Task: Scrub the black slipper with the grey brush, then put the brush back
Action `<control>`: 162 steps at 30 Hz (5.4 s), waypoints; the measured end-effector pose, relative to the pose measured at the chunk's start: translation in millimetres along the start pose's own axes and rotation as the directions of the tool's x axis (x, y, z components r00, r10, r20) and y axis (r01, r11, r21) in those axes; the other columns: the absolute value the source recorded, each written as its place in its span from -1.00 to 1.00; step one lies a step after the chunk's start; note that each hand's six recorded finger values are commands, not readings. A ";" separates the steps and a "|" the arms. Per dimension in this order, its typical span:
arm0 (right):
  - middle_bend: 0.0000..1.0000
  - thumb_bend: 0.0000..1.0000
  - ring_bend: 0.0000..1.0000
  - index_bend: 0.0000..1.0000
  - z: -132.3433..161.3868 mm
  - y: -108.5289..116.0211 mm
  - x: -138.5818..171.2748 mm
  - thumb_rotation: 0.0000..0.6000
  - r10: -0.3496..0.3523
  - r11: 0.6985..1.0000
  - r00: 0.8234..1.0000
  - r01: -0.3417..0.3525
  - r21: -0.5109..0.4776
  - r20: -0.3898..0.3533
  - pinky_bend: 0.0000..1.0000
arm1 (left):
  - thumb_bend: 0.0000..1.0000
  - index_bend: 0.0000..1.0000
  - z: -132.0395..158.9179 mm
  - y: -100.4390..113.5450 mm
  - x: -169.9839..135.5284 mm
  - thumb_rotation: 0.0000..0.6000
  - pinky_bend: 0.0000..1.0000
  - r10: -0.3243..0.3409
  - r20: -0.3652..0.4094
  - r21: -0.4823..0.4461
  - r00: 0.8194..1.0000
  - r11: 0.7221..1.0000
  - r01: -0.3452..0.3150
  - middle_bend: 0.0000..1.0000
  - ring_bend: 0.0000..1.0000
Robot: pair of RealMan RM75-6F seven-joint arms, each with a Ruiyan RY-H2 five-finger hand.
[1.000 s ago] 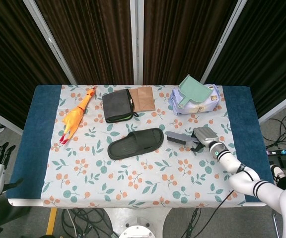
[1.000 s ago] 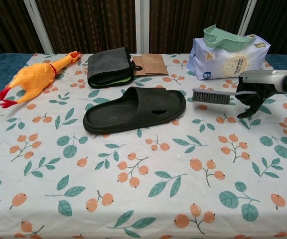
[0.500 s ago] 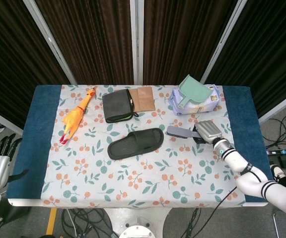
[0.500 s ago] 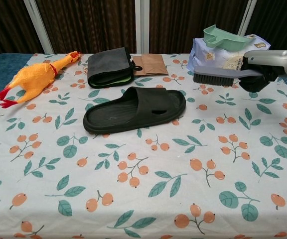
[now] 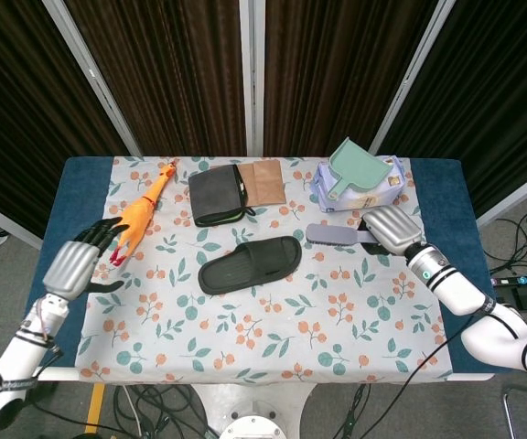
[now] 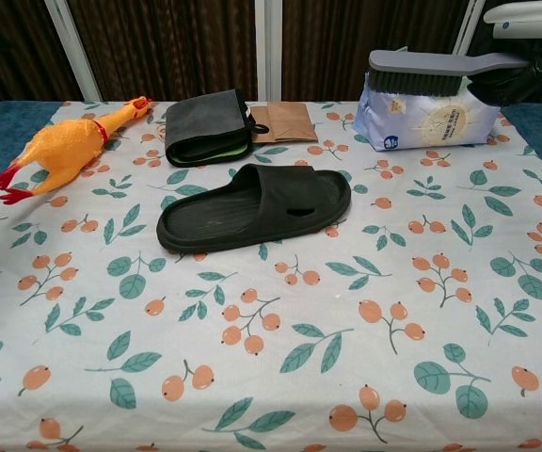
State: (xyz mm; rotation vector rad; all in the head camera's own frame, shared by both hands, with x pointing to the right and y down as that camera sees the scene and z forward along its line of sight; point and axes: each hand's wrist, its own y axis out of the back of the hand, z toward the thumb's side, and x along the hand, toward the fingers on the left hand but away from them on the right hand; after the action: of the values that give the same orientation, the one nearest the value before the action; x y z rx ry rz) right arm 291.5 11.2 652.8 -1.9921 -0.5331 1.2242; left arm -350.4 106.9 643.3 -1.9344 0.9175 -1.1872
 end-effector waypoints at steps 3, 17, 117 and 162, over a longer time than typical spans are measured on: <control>1.00 0.30 1.00 1.00 6.1 -0.6 -3.2 1.00 0.001 1.000 1.000 -0.001 0.003 -0.011 1.00 | -0.88 -0.66 13.3 -18.1 28.6 0.52 -0.49 -0.079 0.021 -0.042 0.997 0.996 0.080 -0.62 -0.74; 1.00 0.30 1.00 1.00 24.6 -11.4 -32.3 1.00 -0.007 0.999 0.999 0.008 0.046 -0.039 1.00 | -0.89 -0.69 72.1 -102.9 96.8 -0.43 -0.48 -0.287 0.007 -0.178 0.958 0.942 0.284 -0.63 -0.74; 1.00 0.33 1.00 1.00 69.6 -74.7 -91.3 1.00 0.017 0.999 0.987 -0.010 0.046 -0.161 1.00 | -0.88 -0.37 111.3 -143.9 123.8 1.00 -0.12 -0.304 0.110 -0.164 0.946 0.934 0.318 -0.26 -0.47; 0.39 -0.25 0.35 0.64 -43.1 -98.4 -36.2 1.00 0.069 0.998 0.987 -0.070 0.004 0.145 0.43 | -0.88 -0.72 101.0 -102.1 106.9 -0.05 -0.69 -0.208 0.131 -0.192 0.969 0.954 0.230 -0.79 -0.96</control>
State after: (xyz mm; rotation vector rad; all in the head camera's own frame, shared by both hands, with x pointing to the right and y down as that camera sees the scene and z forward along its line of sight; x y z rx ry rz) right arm 315.5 35.4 761.0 -1.9384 -0.5314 1.4193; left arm -200.0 89.4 738.9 -2.2940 0.8097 -1.1317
